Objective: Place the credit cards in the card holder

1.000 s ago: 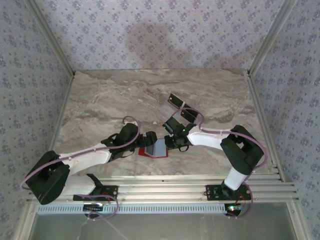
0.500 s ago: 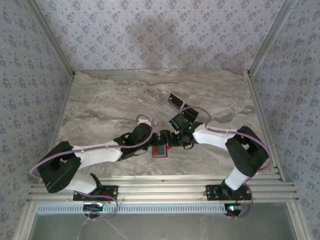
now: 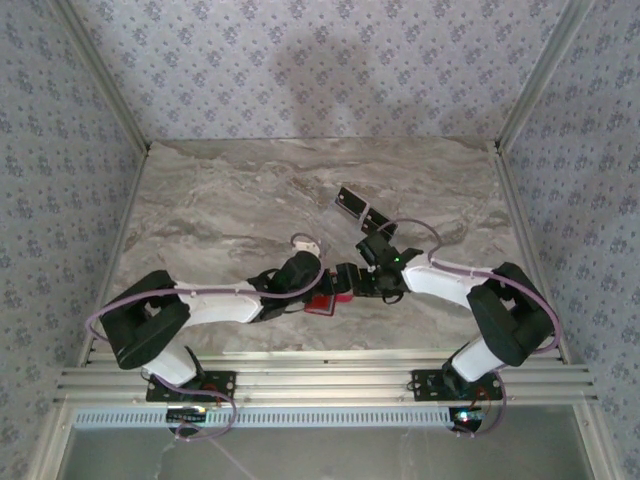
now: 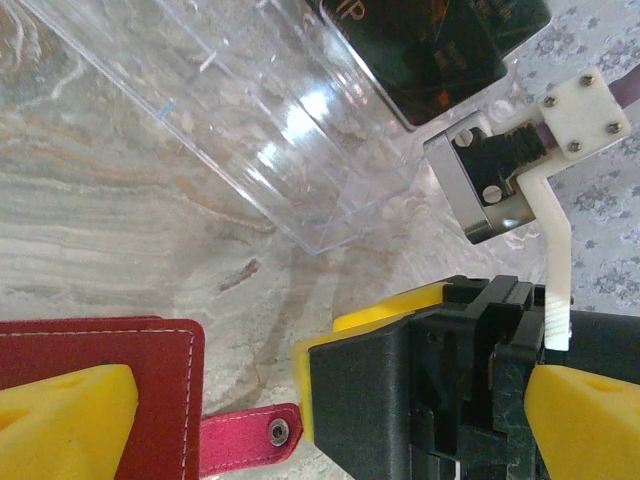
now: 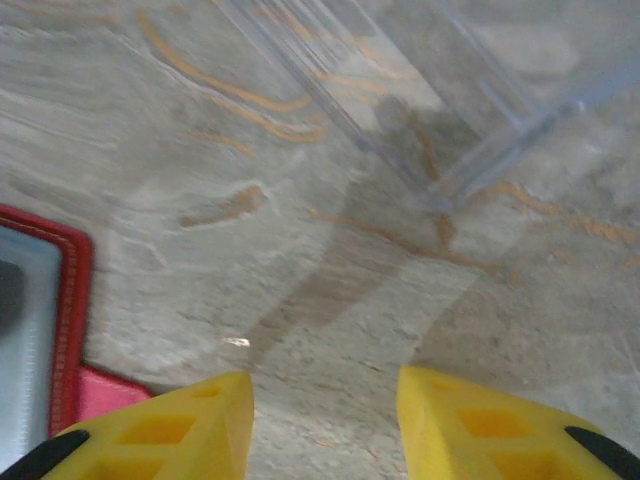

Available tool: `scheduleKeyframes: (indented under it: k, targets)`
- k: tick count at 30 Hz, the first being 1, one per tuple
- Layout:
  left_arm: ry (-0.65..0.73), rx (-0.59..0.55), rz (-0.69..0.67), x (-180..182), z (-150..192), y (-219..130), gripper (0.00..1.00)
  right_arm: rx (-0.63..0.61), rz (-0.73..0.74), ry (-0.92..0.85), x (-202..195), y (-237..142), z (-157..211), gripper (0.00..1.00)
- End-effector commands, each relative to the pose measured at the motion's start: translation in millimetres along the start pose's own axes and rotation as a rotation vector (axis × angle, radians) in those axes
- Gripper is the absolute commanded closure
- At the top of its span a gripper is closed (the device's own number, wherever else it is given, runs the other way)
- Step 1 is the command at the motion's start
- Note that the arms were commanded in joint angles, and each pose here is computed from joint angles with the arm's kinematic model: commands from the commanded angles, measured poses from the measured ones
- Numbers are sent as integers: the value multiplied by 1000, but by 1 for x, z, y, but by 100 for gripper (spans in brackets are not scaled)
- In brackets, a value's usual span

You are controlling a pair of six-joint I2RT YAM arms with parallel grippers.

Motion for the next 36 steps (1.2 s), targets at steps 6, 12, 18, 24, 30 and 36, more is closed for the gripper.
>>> scheduleKeyframes:
  k: [6, 12, 18, 24, 30, 36]
  targets:
    - [0, 76, -146, 28, 34, 19, 0, -72, -139, -10, 16, -16, -4, 56]
    - [20, 39, -145, 18, 24, 16, 0, -75, -141, -10, 16, -19, -4, 56]
    - [85, -42, -126, -12, -11, -9, 0, -72, -133, -13, 15, -19, -2, 56]
    - [119, -103, -150, -24, -49, -46, 0, -79, -120, -14, 14, -25, -1, 56]
    - [129, -123, -383, 9, -59, -99, 0, -97, -111, -12, 12, -36, -1, 55]
    - [184, 11, -439, 39, -38, -130, 0, -105, -110, -8, 11, -46, -1, 54]
Point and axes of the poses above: each hand's point on the last joint's axis, 136 mm out from that joint toward the fingers, its own y axis out along the fingers, its own x axis along the line the jaws close on, z = x × y, the point moved 10 cm from there along -y, back along the fingers, and after that the axes turned 2 degrees about y, right-handed, at the moved point
